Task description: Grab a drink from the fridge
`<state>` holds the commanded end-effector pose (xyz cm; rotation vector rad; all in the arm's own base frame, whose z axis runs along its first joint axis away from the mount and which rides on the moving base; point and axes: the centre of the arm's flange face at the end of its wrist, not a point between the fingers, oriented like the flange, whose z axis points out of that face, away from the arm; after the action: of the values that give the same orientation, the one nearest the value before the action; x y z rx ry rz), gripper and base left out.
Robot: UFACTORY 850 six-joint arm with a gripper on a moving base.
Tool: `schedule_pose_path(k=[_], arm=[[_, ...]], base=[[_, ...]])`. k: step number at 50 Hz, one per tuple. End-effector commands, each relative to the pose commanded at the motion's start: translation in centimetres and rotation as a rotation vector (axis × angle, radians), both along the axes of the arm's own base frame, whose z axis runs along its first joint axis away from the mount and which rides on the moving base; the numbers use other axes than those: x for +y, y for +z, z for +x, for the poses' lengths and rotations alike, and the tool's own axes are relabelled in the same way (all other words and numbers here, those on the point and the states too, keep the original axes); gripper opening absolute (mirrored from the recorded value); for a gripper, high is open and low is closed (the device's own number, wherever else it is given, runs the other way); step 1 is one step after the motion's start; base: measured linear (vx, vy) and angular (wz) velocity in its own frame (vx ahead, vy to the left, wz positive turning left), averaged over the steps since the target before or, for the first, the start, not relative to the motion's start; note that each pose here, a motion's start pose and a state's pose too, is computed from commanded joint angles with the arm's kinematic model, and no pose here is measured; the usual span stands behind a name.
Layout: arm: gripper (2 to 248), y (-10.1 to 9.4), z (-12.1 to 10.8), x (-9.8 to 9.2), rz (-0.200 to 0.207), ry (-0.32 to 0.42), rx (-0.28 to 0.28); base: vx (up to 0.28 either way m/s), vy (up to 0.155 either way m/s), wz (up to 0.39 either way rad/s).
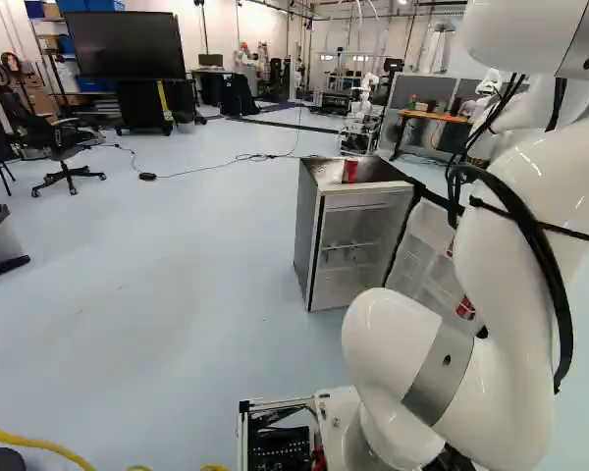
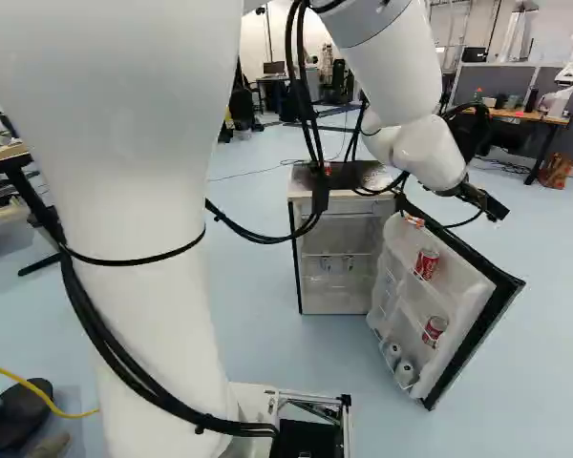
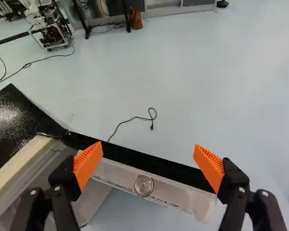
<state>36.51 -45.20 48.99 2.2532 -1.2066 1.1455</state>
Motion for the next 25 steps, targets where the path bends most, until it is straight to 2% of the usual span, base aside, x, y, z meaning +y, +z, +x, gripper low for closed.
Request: schedule_pose_path(k=[16,25], arm=[[247,-0.8,0.2,-2.5,0.091,-0.049,0.038],[247,-1.0,0.4,-4.0,0.103,-0.065,0.041]], base=[[0.000,0.000,0.000],[0.000,0.000,0.000]])
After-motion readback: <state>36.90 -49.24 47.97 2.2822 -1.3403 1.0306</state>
